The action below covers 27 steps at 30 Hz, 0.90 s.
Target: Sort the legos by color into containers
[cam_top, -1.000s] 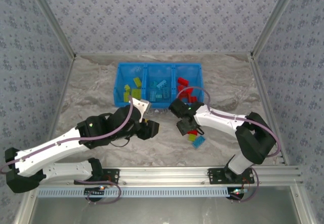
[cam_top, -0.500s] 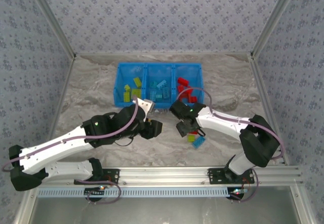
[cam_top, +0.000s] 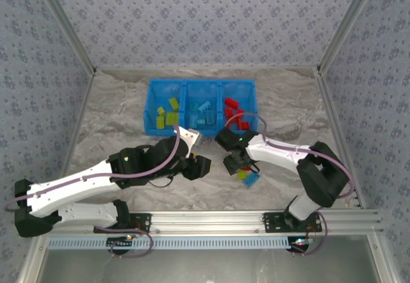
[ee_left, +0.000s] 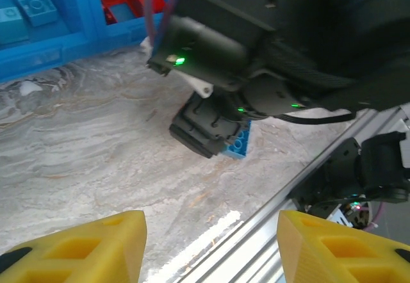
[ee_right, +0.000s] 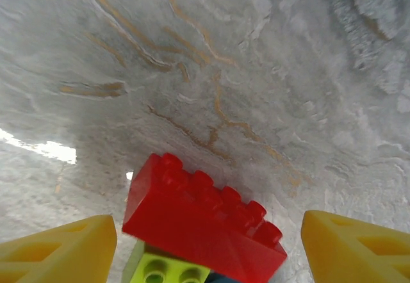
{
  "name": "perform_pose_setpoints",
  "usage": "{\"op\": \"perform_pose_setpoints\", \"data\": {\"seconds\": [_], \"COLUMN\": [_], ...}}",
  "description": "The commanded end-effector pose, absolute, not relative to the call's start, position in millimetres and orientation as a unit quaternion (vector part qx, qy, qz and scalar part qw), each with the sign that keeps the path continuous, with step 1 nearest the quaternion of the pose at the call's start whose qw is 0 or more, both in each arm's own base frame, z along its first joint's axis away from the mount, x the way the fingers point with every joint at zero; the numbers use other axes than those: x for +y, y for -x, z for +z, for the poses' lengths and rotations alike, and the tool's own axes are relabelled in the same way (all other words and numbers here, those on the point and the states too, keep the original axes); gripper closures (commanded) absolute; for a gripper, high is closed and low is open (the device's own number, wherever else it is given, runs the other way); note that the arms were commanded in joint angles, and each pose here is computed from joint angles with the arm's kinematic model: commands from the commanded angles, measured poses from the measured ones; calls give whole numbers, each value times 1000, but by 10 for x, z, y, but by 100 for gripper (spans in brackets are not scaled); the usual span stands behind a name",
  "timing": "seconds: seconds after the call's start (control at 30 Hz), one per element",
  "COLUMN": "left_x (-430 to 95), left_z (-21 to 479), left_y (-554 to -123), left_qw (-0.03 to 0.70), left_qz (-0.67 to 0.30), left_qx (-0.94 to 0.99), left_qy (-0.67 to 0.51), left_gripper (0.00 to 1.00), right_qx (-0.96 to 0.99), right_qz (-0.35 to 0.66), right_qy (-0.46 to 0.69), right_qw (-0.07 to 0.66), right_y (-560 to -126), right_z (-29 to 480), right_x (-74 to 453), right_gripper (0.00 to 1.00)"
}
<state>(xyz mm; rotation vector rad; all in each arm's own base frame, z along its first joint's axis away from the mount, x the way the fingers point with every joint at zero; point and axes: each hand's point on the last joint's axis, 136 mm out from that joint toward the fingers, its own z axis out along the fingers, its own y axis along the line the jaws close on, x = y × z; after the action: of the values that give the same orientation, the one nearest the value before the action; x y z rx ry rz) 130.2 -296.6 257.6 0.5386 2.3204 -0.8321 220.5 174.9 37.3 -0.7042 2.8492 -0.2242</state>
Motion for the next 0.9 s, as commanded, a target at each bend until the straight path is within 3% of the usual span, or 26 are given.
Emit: {"op": "perform_pose_setpoints", "data": {"seconds": [0.0,0.37,0.7,0.87], "left_x": [-3055,-3153,-3288,-3308], "left_z": [2644,2400,2283,2270], "left_y": [-1167,-774,-738,-747], "left_qw": [301,311,318,319], "left_qz": [-345,-350,-346,-342], "left_qx": [864,853,853,854], "left_qy": [-209,-232,-227,-227], "left_gripper": [45,46,47,47], "right_qx": [962,963,963,961], "right_qz": [-90,-94,-91,-97], "right_qy": [244,238,235,234], "right_qw": [89,88,98,114], "right_y": [-2221,-2290,-2420,-2498], "right_z": [338,287,287,346], "right_x": [1736,1722,1801,1815], "right_gripper": [27,44,54,64]}}
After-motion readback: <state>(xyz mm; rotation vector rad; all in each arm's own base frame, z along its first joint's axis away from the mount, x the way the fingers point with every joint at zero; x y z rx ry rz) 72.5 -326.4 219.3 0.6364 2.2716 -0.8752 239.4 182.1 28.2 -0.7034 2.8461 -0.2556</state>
